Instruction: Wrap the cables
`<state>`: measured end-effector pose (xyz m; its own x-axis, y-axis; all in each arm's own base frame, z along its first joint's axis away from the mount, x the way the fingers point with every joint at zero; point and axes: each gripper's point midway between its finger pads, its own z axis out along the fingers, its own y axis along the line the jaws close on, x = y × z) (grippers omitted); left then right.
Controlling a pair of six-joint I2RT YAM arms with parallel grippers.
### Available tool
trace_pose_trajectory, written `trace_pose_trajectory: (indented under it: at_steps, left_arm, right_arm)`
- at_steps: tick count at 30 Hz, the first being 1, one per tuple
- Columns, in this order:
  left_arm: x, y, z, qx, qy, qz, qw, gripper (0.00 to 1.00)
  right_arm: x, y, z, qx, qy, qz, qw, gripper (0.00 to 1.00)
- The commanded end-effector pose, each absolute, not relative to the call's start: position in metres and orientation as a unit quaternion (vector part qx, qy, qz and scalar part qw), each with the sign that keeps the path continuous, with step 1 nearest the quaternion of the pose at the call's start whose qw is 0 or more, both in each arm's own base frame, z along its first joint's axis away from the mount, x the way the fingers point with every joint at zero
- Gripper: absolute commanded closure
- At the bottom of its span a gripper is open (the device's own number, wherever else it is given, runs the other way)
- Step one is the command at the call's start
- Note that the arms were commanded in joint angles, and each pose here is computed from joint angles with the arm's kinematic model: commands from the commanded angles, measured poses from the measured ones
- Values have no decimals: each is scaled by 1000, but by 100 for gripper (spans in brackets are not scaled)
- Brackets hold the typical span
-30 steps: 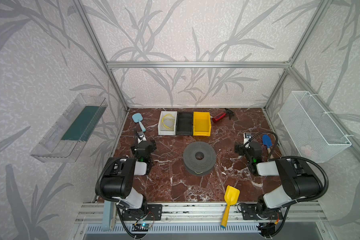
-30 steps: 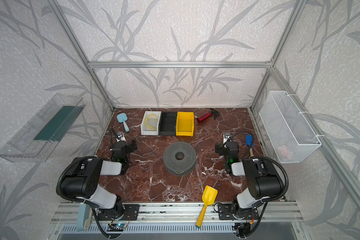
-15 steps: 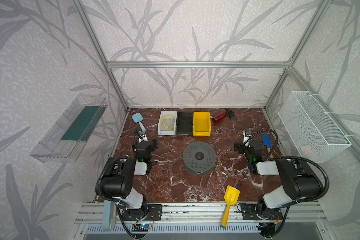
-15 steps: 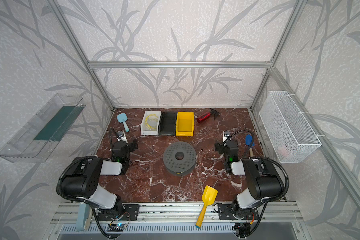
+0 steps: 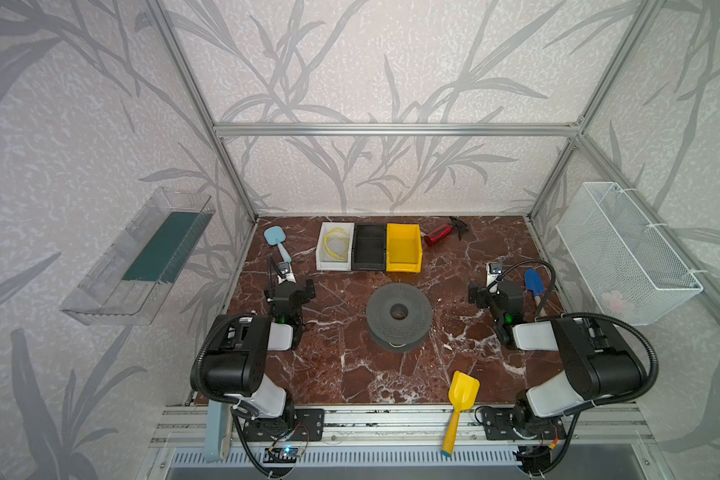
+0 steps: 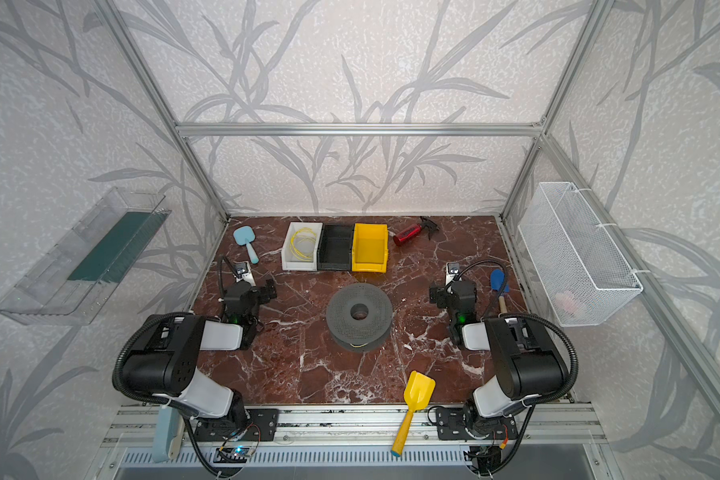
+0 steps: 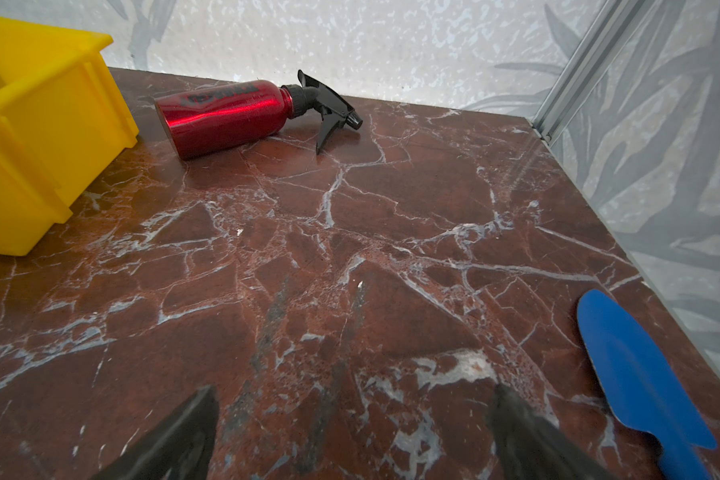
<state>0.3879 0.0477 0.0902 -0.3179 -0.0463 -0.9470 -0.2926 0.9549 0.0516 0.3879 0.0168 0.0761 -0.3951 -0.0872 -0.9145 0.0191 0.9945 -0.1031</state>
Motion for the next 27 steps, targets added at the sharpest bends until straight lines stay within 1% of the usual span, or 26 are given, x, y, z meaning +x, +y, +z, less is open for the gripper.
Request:
trace_pose_trajectory:
  at_steps: [1,4,7,8,10,12,14,16,17,21,27]
  left_arm:
    - [392,48,98,-101,798,108,584,1]
    - [392,48,98,-101,798,108,584,1]
    - [392,49,98,-102,798,108,584,1]
    - [392,48,98,-101,798,108,584,1]
    - [392,49,98,-102,798,108,584,1]
    - [392,48,98,-102,798,108,584,1]
    - [392,48,98,-101,798,108,584,1]
    - [392,48,98,-102,798,108,584,1]
    - [392,48,98,-102,798,108,584,1]
    - [392,49,98,-102,798,108,584,1]
    - [392,48,98,-101,798,108,584,1]
  right_arm:
    - [395,16,92,-12,821,-51,568,1]
    - [390,16,93,-11,816,-51,575,1]
    - [363,2,103,25,778,-56,626,1]
    - [356,5,105,14,765,-45,642,1]
    - [356,15,106,-14,754,-33,656,1]
    - [364,15,104,-12,764,-38,644,1]
    - [379,5,100,18,788,-55,613,1]
    - [393,10,93,2,820,-52,570,1]
    - [393,14,91,-10,827,-52,560,1]
    - [392,11,94,2,805,-56,591,1]
    - [393,12,93,-1,819,-55,571,1]
